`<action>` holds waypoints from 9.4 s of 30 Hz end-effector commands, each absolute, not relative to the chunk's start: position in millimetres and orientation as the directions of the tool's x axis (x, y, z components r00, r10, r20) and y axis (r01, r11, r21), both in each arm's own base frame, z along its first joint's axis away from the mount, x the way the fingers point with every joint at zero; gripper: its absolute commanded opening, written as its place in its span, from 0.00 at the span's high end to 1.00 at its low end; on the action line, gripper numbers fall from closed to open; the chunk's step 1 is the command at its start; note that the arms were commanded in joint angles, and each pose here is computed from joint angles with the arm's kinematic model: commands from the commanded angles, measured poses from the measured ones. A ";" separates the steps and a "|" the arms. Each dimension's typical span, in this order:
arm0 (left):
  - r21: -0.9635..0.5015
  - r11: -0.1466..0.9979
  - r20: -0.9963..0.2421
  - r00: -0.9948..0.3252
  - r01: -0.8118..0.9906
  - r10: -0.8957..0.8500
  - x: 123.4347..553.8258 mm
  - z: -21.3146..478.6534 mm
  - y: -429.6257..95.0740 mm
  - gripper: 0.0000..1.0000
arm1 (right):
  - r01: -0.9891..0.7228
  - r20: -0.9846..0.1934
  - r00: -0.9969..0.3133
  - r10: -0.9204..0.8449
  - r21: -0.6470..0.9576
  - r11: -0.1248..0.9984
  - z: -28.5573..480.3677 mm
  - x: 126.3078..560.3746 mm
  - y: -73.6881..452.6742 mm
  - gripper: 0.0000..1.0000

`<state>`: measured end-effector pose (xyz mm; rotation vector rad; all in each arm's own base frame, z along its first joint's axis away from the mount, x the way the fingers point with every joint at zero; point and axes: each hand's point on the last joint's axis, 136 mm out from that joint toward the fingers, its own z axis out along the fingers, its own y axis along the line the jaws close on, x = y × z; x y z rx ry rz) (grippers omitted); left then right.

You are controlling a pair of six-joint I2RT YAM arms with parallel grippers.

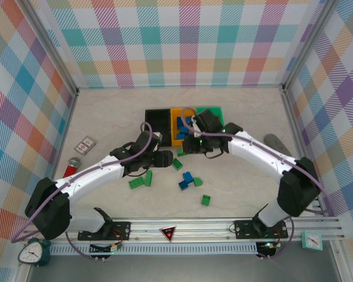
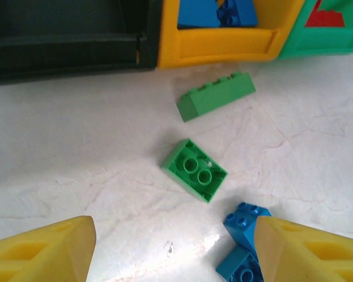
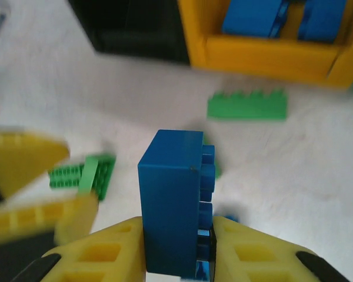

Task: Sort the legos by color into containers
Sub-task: Place the lego in the container, then pick up the lego from the middle-left of the table, then place the lego in the container, then pick up the lego from the bottom-center of the table, then place the lego in the container, then pick up the lego from the middle-left of the table, then place the lego in the container, then pick up the lego from the bottom-center of the table.

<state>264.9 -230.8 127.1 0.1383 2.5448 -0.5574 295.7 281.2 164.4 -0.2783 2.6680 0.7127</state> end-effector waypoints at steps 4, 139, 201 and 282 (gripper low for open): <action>-0.373 0.895 -0.504 -0.863 0.245 0.026 236.2 124.5 -240.7 0.29 | -0.304 -0.462 -0.881 -0.098 0.395 0.867 168.1 372.7 275.8 0.68; -0.077 0.993 -0.480 -0.876 0.086 0.038 283.0 131.9 -153.2 0.29 | -0.530 -0.145 -0.848 -0.510 0.180 0.829 34.2 198.5 297.9 0.50; -0.076 0.979 -0.191 -0.967 0.188 0.171 218.5 48.4 -178.5 0.60 | -0.379 -0.503 -0.839 -0.207 0.268 0.886 172.5 377.3 268.5 0.38; -0.185 0.983 -0.202 -0.979 0.012 -0.026 231.0 103.1 -126.3 0.31 | -0.497 -0.083 -0.868 -0.490 0.183 0.849 30.5 189.8 256.8 0.48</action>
